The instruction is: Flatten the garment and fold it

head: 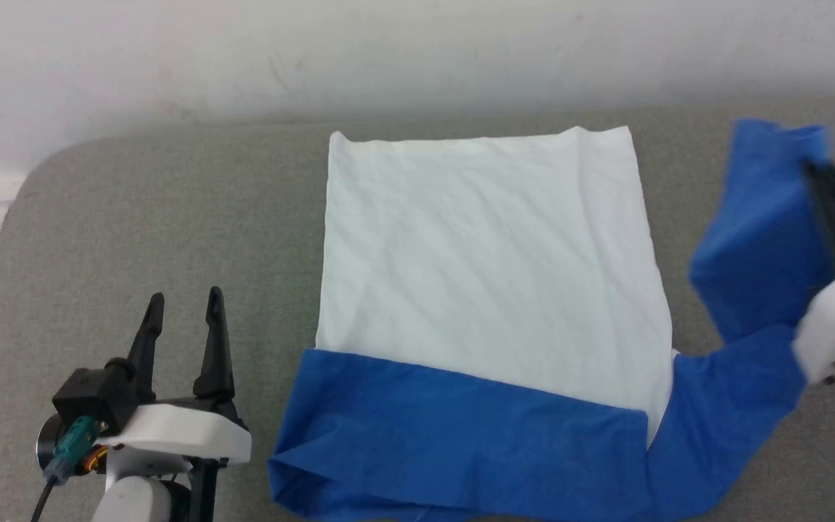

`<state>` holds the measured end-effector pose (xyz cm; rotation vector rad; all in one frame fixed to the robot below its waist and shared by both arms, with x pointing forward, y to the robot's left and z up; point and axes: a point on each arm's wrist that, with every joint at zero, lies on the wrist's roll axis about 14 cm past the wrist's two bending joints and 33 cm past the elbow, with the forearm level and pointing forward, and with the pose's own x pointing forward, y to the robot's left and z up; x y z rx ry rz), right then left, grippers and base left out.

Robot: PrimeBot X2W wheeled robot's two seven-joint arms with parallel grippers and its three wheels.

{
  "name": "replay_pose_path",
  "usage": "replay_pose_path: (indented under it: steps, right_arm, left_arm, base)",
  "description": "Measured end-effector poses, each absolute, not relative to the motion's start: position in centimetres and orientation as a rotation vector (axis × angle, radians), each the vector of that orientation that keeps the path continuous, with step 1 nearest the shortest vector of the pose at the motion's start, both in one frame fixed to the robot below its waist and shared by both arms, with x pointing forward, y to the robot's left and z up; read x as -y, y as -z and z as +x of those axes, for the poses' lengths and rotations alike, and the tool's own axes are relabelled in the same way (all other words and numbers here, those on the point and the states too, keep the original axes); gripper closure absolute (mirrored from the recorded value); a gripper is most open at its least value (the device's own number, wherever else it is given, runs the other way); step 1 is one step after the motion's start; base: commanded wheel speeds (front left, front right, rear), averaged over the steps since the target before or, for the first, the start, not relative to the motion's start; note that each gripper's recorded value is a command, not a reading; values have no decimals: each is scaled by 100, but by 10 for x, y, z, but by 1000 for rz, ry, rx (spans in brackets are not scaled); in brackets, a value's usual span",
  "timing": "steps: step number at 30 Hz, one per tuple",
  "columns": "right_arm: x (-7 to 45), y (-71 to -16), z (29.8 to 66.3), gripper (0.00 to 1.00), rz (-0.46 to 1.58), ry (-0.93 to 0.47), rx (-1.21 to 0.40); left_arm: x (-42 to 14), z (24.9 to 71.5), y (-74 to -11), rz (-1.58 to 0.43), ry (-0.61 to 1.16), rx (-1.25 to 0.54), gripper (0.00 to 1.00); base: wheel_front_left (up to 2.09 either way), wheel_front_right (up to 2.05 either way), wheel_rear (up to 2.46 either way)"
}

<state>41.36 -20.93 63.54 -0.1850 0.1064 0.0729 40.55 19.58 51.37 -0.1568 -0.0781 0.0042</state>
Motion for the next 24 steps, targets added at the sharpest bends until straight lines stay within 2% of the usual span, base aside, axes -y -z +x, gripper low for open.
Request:
replay_pose_path:
  steps: [6,13,19,24]
  right_arm:
    - [130,-626,398,100,-212,-307,-120]
    - [47,-561,395,100,-186,-549,-279]
    - [1,-516,407,100,-204,-668,-384]
    - [-40,-468,391,100,-256,-814,-519]
  left_arm:
    - [-196,401,-522,-157,-6,100,0]
    - [-195,402,-513,-166,-5,74,0]
    - [-195,407,-504,-178,-7,50,0]
    - [-201,411,-498,-181,-19,40,0]
  base:
    - [0,0,0]
    - [0,0,0]
    - [0,0,0]
    - [0,0,0]
